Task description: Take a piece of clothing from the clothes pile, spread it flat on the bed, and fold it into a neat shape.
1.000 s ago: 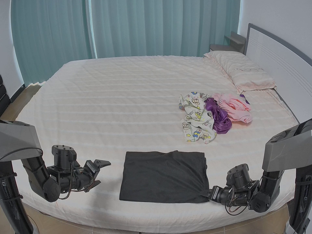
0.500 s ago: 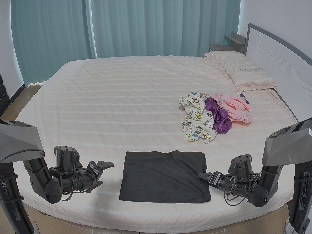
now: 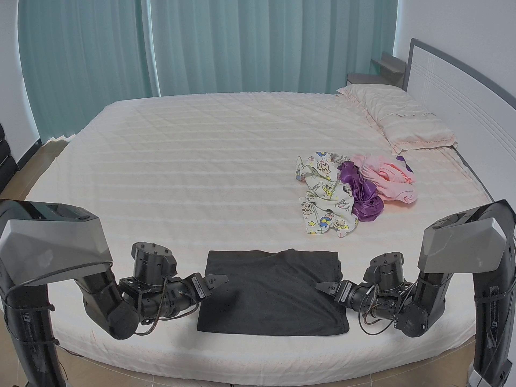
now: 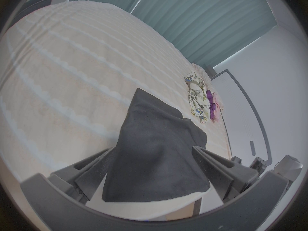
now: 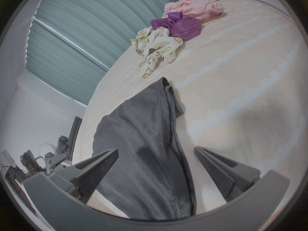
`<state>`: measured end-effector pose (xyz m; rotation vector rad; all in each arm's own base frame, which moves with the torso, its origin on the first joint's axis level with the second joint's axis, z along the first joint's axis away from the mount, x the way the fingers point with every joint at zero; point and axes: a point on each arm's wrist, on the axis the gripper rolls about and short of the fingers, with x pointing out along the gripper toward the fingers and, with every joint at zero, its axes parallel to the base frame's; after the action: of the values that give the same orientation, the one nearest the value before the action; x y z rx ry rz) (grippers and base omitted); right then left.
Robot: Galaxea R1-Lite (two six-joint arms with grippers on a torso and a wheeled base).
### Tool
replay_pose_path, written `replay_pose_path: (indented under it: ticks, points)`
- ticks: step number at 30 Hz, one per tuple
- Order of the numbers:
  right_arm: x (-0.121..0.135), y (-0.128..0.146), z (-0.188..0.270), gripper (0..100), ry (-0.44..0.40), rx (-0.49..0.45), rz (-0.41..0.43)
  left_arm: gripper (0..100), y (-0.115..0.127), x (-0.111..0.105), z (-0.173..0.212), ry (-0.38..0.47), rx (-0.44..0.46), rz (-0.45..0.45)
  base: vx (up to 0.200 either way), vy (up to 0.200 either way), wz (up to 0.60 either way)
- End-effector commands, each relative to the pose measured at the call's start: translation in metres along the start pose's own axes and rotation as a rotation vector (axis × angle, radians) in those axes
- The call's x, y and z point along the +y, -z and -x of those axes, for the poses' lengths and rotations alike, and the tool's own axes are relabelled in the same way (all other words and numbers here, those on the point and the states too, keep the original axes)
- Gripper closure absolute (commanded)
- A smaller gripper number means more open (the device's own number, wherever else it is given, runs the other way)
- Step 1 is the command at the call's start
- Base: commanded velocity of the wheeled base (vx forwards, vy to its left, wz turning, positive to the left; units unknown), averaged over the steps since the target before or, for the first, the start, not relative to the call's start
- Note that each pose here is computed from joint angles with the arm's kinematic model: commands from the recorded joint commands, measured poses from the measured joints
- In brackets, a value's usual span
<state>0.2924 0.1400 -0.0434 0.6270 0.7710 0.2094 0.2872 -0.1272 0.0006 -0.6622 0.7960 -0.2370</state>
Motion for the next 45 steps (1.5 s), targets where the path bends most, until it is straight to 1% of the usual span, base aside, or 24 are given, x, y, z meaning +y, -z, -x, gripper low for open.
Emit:
replay_pose_path:
  ticks: [1,3,4,5,13,16,20,23,25,29,33,37,42,45]
  points:
    - [-0.001,0.004,-0.009,0,-0.023,0.032,0.021,0,0.008,0.010,-0.030,-0.048,0.014,-0.030,0.000,0.000,0.00]
    - [0.000,0.004,-0.010,0,-0.041,0.047,0.033,0,0.006,0.013,-0.032,-0.065,0.002,-0.062,0.000,0.000,0.00]
    - [0.000,0.004,-0.010,0,-0.041,0.047,0.033,0,0.006,0.013,-0.032,-0.065,0.002,-0.062,0.000,0.000,0.00]
    - [0.001,0.003,-0.011,0,-0.056,0.055,0.048,0,0.005,0.015,-0.032,-0.076,-0.002,-0.080,0.000,0.000,0.00]
    - [0.002,0.003,-0.018,0,-0.081,0.065,0.081,0,0.006,0.017,-0.040,-0.080,-0.007,-0.088,0.000,0.000,0.00]
    - [0.001,-0.001,-0.018,0,-0.080,0.054,0.097,0,0.007,0.018,-0.043,-0.080,-0.005,-0.089,0.000,0.000,0.00]
    - [-0.008,-0.007,-0.016,0,-0.039,0.057,0.125,0,0.004,0.016,-0.044,-0.071,-0.016,-0.089,0.000,0.000,0.00]
    - [-0.013,-0.001,-0.022,0,-0.015,0.074,0.169,0,0.005,0.016,-0.045,-0.071,-0.015,-0.092,0.000,0.000,0.00]
    - [-0.014,0.003,-0.026,0,-0.009,0.079,0.176,0,0.005,0.016,-0.047,-0.070,-0.014,-0.095,0.000,0.000,0.00]
    - [-0.009,0.004,-0.030,0,-0.029,0.070,0.190,0,0.001,0.011,-0.050,-0.050,-0.031,-0.095,0.000,0.000,0.00]
    - [-0.006,0.000,-0.031,0,-0.065,0.033,0.193,0,0.003,0.010,-0.052,-0.044,-0.020,-0.098,0.000,0.000,0.00]
    - [-0.007,0.003,-0.034,0,-0.100,0.002,0.203,0,0.003,0.010,-0.055,-0.044,-0.025,-0.098,0.000,0.000,0.00]
    - [-0.006,0.003,-0.035,0,-0.123,0.018,0.203,0,0.003,0.011,-0.057,-0.042,-0.025,-0.098,0.000,0.000,0.00]
    - [-0.003,0.006,-0.036,0,-0.138,0.025,0.212,0,0.002,0.009,-0.057,-0.026,-0.031,-0.098,0.000,0.000,0.00]
